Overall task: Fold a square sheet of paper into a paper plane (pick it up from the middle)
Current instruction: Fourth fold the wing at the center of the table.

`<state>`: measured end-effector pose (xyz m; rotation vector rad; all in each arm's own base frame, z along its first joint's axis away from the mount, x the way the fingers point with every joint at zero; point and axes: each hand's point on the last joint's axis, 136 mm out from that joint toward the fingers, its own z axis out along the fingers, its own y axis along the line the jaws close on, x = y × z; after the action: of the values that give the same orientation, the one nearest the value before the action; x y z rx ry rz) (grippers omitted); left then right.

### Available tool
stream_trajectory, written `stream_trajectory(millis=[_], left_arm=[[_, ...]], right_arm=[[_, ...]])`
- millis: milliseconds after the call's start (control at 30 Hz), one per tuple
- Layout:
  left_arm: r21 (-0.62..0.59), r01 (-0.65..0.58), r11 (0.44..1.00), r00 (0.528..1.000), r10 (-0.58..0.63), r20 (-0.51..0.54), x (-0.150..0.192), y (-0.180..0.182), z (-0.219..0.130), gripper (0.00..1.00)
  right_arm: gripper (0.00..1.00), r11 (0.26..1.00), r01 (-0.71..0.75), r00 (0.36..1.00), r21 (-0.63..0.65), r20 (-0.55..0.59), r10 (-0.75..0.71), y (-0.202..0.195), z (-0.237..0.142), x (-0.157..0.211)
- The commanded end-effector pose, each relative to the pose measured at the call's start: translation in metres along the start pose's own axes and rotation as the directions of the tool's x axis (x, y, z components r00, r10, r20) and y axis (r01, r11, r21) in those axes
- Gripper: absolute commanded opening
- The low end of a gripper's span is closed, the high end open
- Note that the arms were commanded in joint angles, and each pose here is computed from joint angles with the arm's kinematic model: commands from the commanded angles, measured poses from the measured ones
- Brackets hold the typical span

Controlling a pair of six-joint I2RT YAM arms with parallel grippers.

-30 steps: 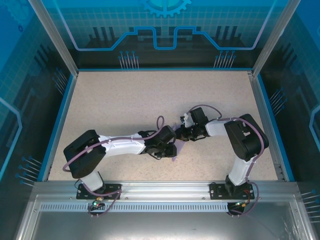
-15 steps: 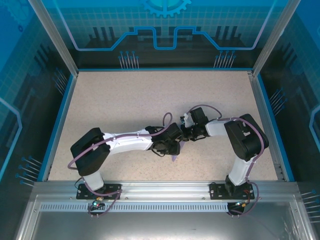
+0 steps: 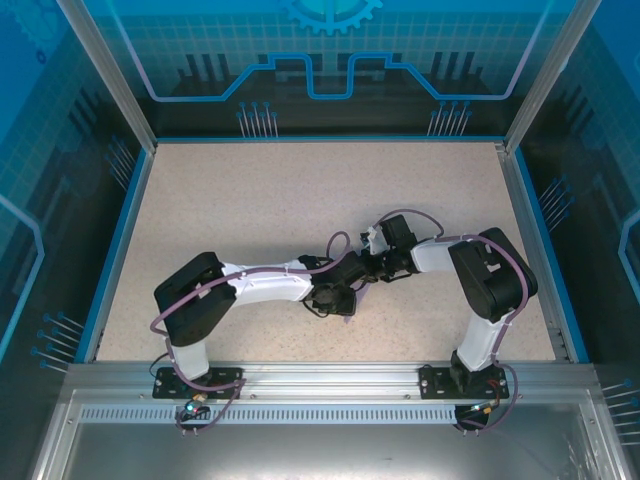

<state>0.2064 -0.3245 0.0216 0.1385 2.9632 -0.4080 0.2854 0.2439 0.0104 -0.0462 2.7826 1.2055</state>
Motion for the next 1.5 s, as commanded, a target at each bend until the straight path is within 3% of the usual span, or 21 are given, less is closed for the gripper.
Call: stream_trajectory(millis=[0,833,1200,1467], left_arm=[[-0.029,-0.023,0.999,1.000,0.022,-0.008,0.003,0.003,0.002,0.32],[-0.052,-0.020,0.998,0.999,0.018,-0.047,0.016,0.015,0.017,0.11],[-0.047,-0.038,0.998,0.998,0.035,-0.058,0.021,0.009,0.020,0.12],[-0.011,-0.045,0.999,0.999,0.046,0.028,0.001,-0.007,-0.010,0.17]], right_arm=[[0.09,0.977,-0.114,0.989,0.181,-0.071,0.128,-0.057,0.004,0.035],[0.09,0.976,-0.114,0.989,0.186,-0.074,0.130,-0.059,0.004,0.037],[0.09,0.975,-0.113,0.989,0.191,-0.071,0.128,-0.059,0.003,0.036],[0.09,0.976,-0.112,0.989,0.185,-0.073,0.127,-0.058,0.003,0.037]])
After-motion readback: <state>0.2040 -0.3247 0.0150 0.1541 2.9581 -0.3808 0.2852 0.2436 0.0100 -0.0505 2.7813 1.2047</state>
